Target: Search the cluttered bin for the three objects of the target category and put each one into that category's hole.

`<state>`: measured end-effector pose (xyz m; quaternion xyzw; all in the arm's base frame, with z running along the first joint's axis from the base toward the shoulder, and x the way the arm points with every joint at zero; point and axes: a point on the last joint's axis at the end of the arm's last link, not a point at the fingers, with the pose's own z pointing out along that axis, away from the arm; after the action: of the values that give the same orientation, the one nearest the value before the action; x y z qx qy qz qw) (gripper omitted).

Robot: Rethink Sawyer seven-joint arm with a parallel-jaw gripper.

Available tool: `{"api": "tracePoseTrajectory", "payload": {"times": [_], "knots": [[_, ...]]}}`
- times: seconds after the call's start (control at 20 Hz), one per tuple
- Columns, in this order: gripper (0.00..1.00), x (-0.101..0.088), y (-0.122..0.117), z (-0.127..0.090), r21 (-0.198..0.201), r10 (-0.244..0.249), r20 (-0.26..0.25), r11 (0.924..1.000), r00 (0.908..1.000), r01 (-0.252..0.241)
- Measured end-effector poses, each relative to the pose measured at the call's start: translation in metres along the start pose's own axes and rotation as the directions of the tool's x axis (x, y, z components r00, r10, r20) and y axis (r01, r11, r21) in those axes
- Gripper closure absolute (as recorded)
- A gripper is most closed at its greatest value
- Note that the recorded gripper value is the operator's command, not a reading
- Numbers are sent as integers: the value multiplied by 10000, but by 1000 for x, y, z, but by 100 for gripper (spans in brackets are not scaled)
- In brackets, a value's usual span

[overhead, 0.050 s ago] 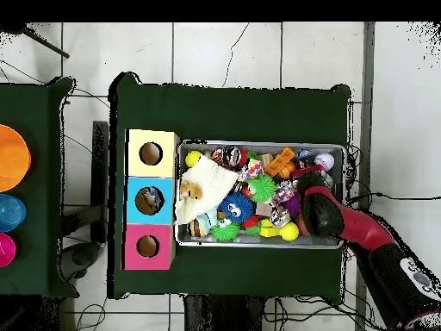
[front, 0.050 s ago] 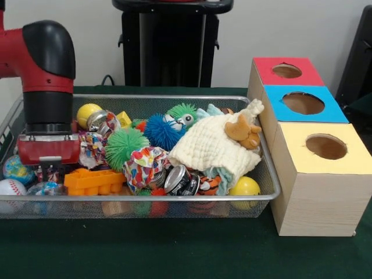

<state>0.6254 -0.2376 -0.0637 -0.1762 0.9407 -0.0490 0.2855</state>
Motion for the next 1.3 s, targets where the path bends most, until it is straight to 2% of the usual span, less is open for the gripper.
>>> {"api": "tracePoseTrajectory", "payload": {"times": [0.25,0.5,0.7,0.8,0.85,0.95,1.1,1.15,1.3], "knots": [[100,-28,13,-9,-417,-506,-684,9980,9964,479],[100,-44,12,-18,-566,-487,-1002,9975,9938,432],[100,-54,6,-25,-685,-27,-1321,9976,9912,-64],[100,-59,2,-30,-763,382,-1575,9958,9868,-507],[100,-62,0,-32,-791,615,-1730,9940,9830,-761],[100,-64,-2,-34,-806,783,-1852,9922,9796,-946],[100,-68,-5,-39,-805,1195,-2137,9870,9696,-1394],[100,-69,-6,-42,-775,1427,-2254,9835,9638,-1637],[100,-70,-9,-43,-699,1678,-2368,9795,9570,-1890]]}}
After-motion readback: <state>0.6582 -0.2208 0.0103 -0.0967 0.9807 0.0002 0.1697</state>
